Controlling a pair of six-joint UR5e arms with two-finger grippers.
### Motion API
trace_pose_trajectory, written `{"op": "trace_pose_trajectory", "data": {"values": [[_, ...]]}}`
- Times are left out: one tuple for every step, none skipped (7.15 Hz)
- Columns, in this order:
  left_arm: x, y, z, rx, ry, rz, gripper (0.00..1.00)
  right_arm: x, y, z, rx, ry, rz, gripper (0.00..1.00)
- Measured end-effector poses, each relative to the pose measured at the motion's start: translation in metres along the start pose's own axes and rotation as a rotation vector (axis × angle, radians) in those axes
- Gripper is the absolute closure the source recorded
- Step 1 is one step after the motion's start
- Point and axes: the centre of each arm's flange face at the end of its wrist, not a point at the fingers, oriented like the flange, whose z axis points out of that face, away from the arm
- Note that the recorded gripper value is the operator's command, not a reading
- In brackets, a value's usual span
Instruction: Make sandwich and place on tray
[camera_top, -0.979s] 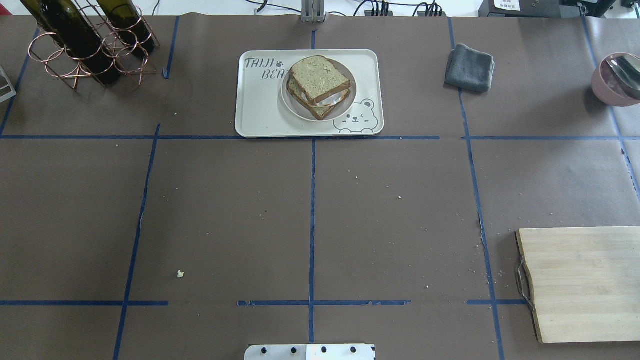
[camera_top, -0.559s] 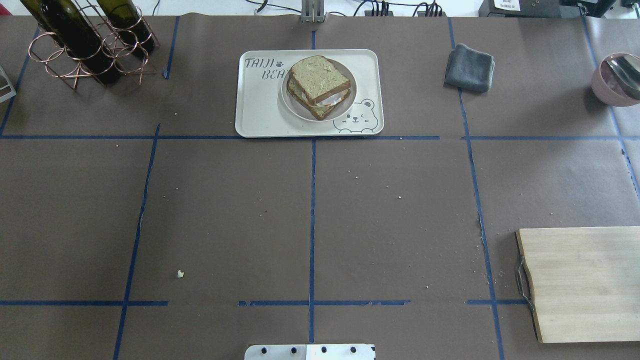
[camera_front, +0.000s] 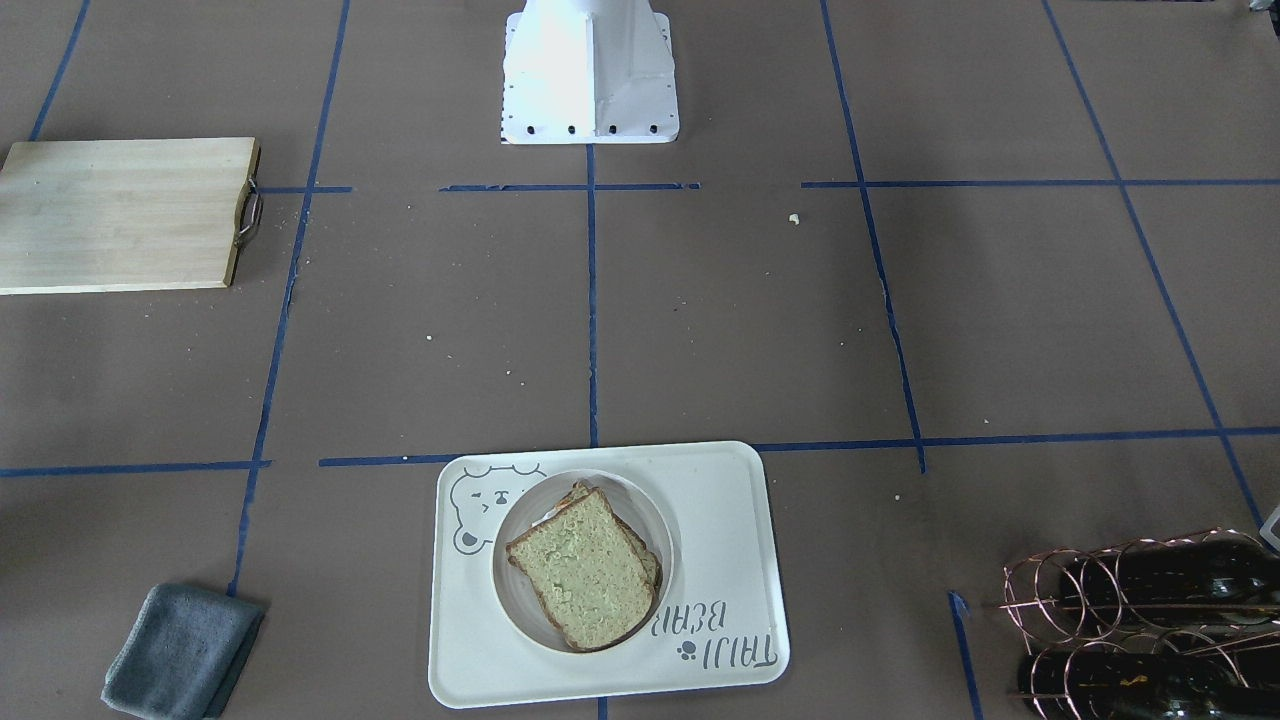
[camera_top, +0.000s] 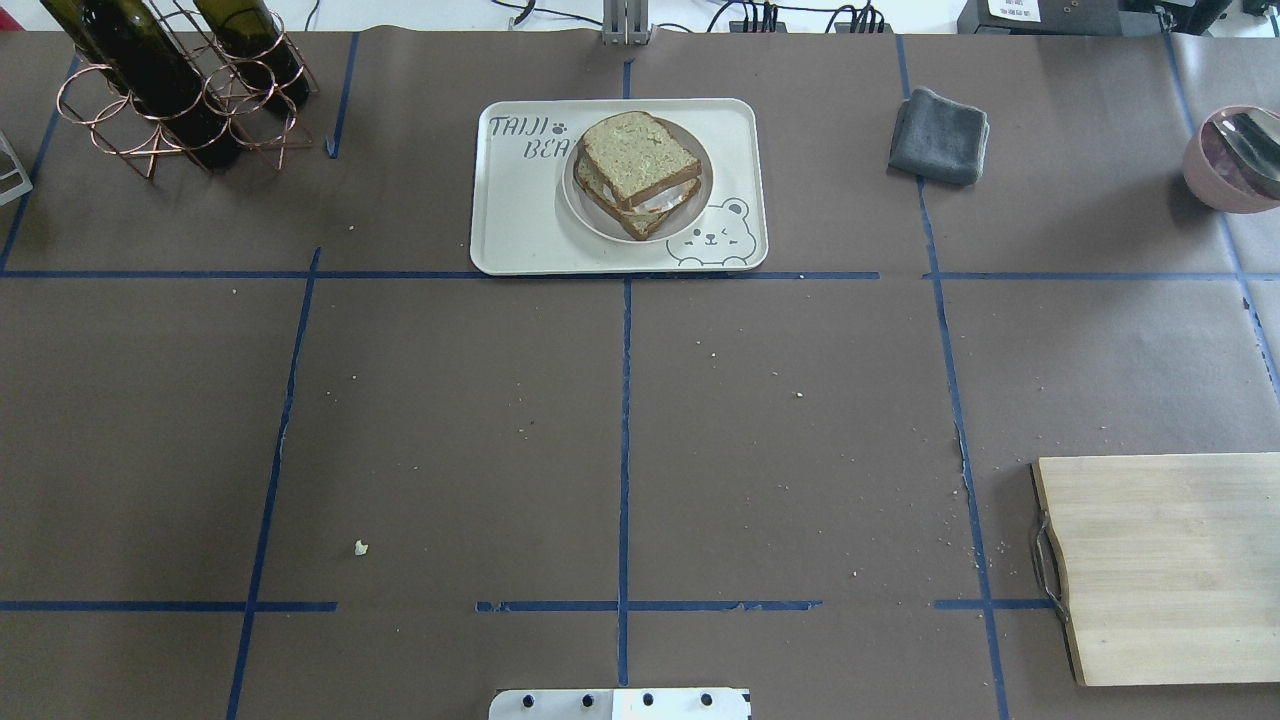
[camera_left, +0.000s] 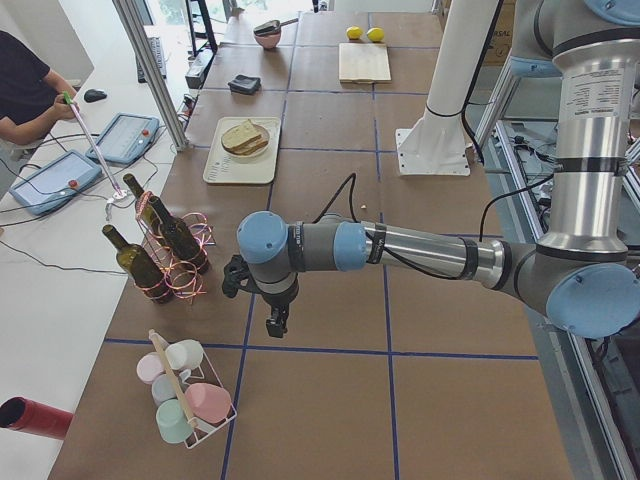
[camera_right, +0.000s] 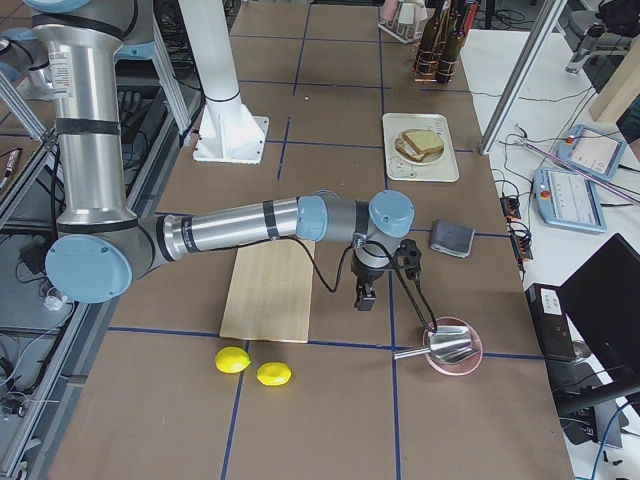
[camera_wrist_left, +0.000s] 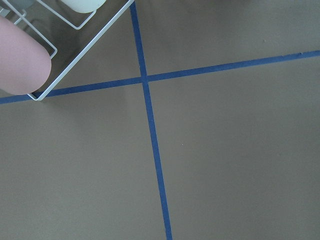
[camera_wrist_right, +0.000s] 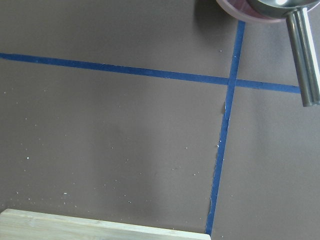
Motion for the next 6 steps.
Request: {"op": "trace_pose_trajectory", "data": {"values": [[0.0, -0.002, -0.002, 0.005, -0.019, 0.003, 0.0, 0.0, 0.0, 0.0, 0.0, 0.001, 0.003, 0.0], [0.0, -0.004, -0.003, 0.007, -0.037, 0.007, 0.0, 0.001, 0.0, 0.0, 0.0, 0.004, 0.003, 0.0], [0.0, -0.007, -0.004, 0.009, -0.047, 0.01, 0.0, 0.001, 0.0, 0.0, -0.001, 0.007, 0.001, 0.0], [0.001, -0.009, -0.006, 0.011, -0.051, 0.014, 0.0, 0.002, 0.001, 0.001, -0.002, 0.008, 0.002, 0.0], [0.003, -0.011, -0.008, 0.013, -0.052, 0.016, 0.0, 0.003, 0.002, 0.002, -0.004, 0.008, 0.004, 0.0], [0.003, -0.013, -0.008, 0.013, -0.053, 0.017, 0.0, 0.004, 0.003, 0.004, -0.007, 0.009, 0.007, 0.0]]}}
